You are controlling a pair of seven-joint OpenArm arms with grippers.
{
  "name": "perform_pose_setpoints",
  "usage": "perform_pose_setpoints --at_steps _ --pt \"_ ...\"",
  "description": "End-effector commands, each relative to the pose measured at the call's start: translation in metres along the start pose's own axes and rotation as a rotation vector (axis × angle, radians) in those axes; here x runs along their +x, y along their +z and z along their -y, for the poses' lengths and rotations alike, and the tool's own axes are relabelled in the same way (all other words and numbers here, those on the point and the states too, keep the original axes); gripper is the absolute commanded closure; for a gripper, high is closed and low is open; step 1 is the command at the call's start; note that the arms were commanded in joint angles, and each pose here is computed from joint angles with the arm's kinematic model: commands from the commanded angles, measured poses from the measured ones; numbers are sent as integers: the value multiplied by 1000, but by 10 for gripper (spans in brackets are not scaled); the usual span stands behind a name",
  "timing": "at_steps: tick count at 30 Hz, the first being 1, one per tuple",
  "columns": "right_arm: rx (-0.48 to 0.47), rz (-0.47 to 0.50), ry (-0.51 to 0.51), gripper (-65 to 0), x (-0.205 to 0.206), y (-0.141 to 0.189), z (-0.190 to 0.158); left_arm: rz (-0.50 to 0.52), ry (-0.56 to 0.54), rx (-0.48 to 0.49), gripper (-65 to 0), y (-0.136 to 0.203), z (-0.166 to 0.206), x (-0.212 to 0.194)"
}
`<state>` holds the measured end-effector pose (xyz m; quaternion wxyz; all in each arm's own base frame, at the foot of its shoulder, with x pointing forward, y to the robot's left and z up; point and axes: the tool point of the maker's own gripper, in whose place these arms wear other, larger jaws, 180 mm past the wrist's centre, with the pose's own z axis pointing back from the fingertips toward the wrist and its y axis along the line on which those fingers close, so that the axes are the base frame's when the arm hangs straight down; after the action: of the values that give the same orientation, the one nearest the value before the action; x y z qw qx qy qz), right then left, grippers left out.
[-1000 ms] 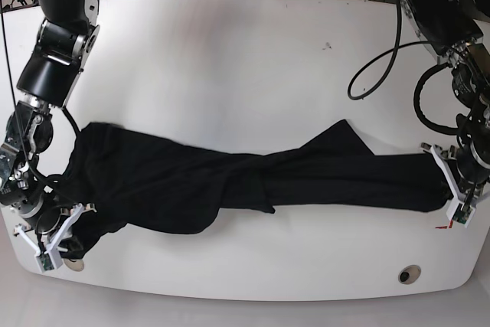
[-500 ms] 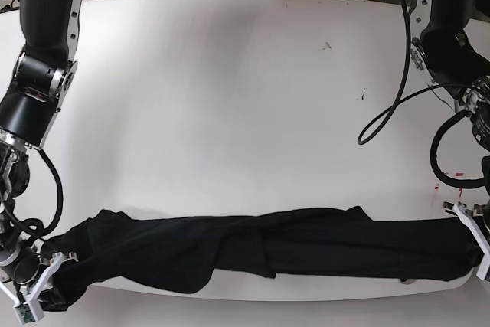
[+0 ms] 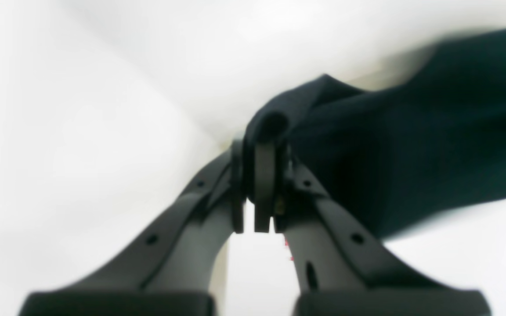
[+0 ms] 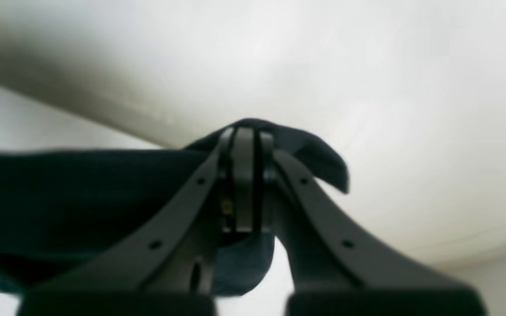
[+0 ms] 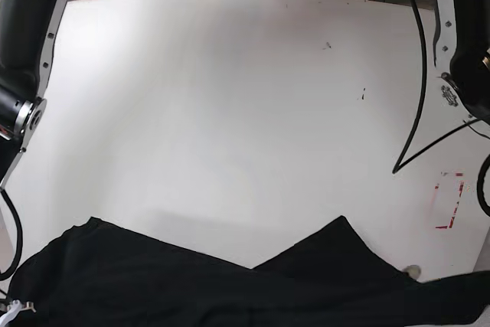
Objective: Fold the T-shirt properly
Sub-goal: 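Lift the shirt with both grippers and swing it across the table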
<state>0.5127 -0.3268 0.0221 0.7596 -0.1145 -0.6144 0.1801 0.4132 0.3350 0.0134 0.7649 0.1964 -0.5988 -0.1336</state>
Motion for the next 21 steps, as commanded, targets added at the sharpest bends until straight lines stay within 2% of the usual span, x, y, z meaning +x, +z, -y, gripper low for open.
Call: perform_pose_setpoints --at_steps 1,8,21 --pt "-41 82 31 0 38 16 19 65 6 33 0 7 -17 23" --pt "-57 113 66 0 63 24 25 100 15 48 0 11 -24 36" --pt "-62 85 64 0 62 26 27 94 12 41 0 10 -22 35"
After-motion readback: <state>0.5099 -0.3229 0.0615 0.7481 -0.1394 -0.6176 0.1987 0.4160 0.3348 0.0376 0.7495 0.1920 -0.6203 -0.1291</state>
